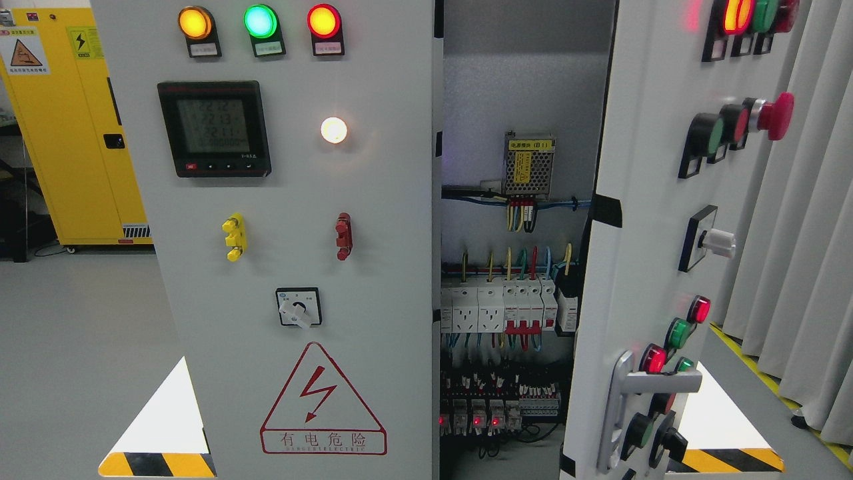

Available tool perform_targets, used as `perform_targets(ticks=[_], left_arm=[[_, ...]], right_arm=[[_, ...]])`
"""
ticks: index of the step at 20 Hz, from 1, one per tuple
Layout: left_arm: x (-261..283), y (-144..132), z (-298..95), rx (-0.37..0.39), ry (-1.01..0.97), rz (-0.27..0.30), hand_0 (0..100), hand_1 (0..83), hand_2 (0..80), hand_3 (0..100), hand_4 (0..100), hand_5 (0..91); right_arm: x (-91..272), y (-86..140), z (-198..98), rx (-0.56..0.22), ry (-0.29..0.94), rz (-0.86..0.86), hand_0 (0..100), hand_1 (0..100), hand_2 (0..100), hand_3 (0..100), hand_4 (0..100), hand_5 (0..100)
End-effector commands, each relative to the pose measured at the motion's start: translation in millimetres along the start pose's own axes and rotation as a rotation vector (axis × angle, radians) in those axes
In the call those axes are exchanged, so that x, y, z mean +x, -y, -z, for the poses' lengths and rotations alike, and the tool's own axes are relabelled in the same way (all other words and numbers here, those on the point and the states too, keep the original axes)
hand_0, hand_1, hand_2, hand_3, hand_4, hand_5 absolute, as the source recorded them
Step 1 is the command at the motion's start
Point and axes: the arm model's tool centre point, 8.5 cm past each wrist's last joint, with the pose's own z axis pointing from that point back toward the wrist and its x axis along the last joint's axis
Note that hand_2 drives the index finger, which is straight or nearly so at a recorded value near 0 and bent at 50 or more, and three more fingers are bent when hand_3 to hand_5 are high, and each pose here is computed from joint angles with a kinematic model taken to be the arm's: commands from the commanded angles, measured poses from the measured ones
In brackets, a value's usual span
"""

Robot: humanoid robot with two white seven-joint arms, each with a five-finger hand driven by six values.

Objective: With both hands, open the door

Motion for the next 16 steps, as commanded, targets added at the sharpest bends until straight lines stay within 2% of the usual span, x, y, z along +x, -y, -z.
perform_targets(ticks=[1, 5, 7, 8, 10, 11, 13, 15, 16], left_arm=[[-1, -1, 0, 0.002, -0.003, 0.0, 12, 55.6, 0.0, 0, 0, 0.0], [-2, -2, 0, 0.003, -0.006, -0.002, 12, 55.6, 0.0, 0, 0, 0.0], [-7, -4, -1, 0.008, -0.007, -0.047, 12, 55.6, 0.0, 0, 0, 0.0], [-5, -3, -1, -0.011, 0.004, -0.1, 12, 55.6, 0.0, 0, 0, 0.0], [15, -2, 1, -0.11, 0.079, -0.196, 12, 55.6, 0.0, 0, 0, 0.0], [23, -12, 0, -0.175, 0.13, -0.218, 12, 55.6, 0.0, 0, 0, 0.0], [45, -20, -8, -0.337, 0.246, -0.176, 12, 55.6, 0.0, 0, 0, 0.0], [60, -25, -19, -0.46, 0.335, -0.123, 12, 55.6, 0.0, 0, 0, 0.0], [73, -29, -25, -0.491, 0.391, -0.09, 12, 55.6, 0.0, 0, 0, 0.0]], right_arm=[[-8, -3, 0, 0.004, -0.008, 0.028, 0, 50, 4, 0, 0, 0], [-8, -9, -1, 0.013, -0.006, 0.029, 0, 50, 4, 0, 0, 0], [-8, -9, -1, 0.013, -0.006, 0.029, 0, 50, 4, 0, 0, 0], [-8, -9, -1, 0.013, -0.006, 0.029, 0, 50, 4, 0, 0, 0], [-8, -9, -1, 0.013, -0.006, 0.031, 0, 50, 4, 0, 0, 0], [-8, -9, -1, 0.013, -0.006, 0.031, 0, 50, 4, 0, 0, 0], [-8, -9, -1, 0.013, -0.006, 0.031, 0, 50, 4, 0, 0, 0], [-8, -9, -1, 0.013, -0.006, 0.031, 0, 50, 4, 0, 0, 0], [-8, -9, -1, 0.013, -0.006, 0.031, 0, 50, 4, 0, 0, 0]])
